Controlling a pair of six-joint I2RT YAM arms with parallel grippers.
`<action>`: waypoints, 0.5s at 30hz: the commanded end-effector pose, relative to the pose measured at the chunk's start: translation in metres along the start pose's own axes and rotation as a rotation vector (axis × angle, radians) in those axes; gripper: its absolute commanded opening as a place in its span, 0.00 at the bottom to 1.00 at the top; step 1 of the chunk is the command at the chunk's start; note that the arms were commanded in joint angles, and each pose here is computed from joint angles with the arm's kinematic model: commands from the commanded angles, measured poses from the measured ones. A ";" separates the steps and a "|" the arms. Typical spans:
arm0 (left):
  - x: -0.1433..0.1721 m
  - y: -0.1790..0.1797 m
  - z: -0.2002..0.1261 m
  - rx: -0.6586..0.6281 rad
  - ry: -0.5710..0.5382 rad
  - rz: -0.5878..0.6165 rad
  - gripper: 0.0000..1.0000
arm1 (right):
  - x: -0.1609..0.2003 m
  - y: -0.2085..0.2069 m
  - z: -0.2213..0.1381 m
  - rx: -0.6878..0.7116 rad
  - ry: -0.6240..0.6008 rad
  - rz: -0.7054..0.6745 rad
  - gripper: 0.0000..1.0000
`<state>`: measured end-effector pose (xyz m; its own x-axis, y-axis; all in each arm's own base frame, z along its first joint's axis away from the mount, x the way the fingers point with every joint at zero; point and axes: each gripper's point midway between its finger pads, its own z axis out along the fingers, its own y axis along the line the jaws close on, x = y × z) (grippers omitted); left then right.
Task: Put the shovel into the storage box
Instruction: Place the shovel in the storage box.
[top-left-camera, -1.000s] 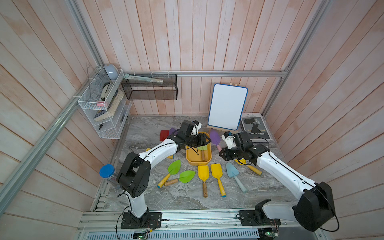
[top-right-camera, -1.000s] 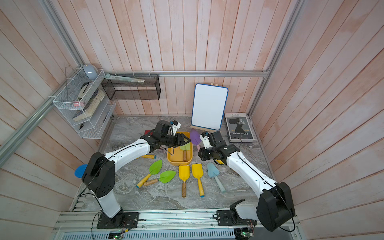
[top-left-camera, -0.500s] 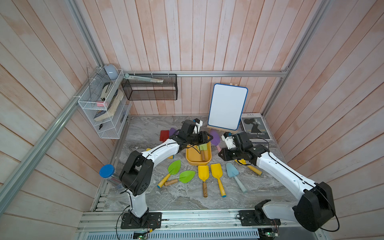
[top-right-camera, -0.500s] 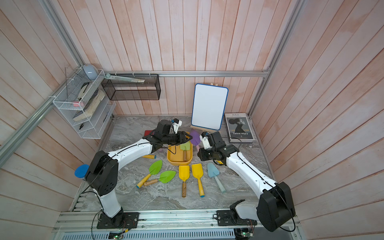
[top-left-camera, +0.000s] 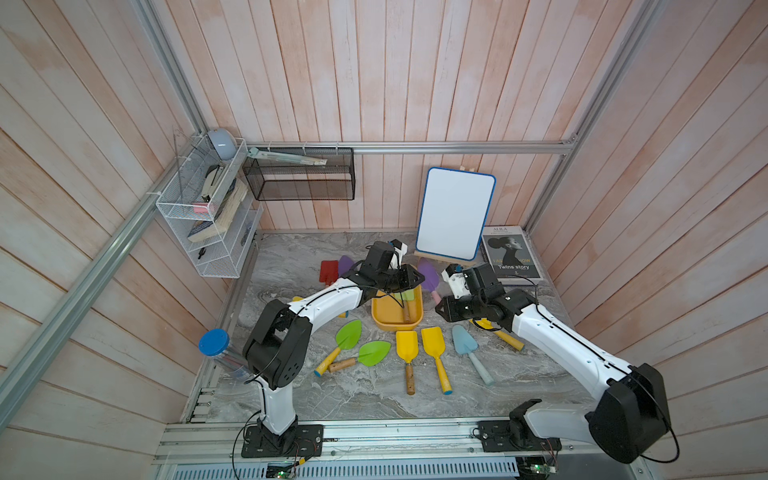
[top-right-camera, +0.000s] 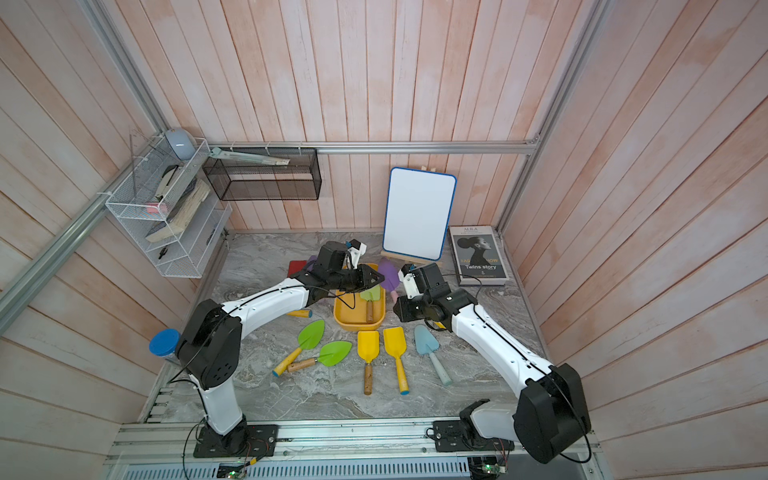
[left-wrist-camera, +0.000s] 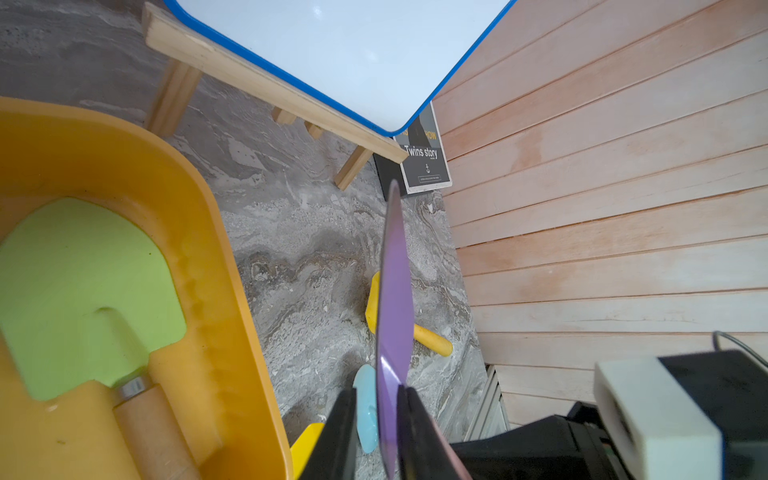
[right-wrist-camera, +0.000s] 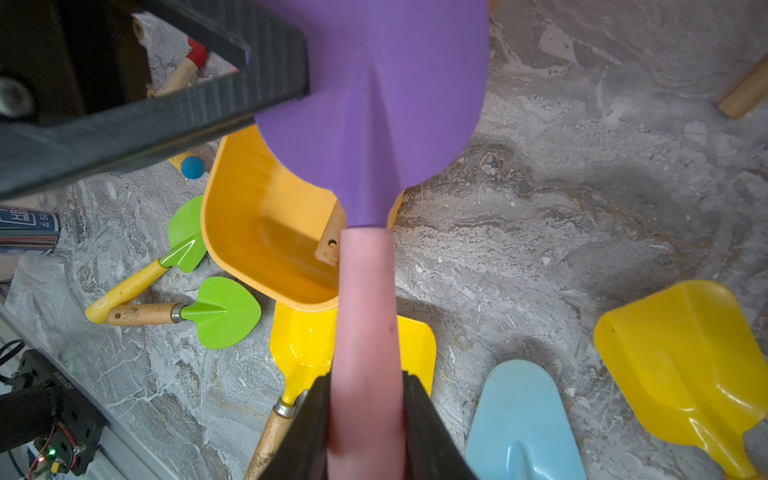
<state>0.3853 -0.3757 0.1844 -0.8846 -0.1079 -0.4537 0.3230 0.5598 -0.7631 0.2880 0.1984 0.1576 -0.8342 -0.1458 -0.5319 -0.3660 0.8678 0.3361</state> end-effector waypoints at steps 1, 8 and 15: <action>-0.008 -0.005 0.006 0.014 -0.019 0.013 0.11 | -0.006 0.007 -0.004 -0.026 -0.029 -0.007 0.00; -0.007 -0.003 0.009 0.005 -0.012 0.005 0.00 | -0.007 0.008 -0.004 -0.026 -0.033 -0.006 0.00; -0.010 -0.002 0.005 -0.023 -0.020 0.018 0.00 | -0.010 0.005 -0.006 -0.007 -0.037 0.006 0.42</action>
<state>0.3902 -0.3804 0.1898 -0.8882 -0.1338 -0.4396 0.3021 0.5507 -0.7781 0.2911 0.1975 0.1585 -0.8310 -0.1330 -0.5401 -0.3548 0.8745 0.3306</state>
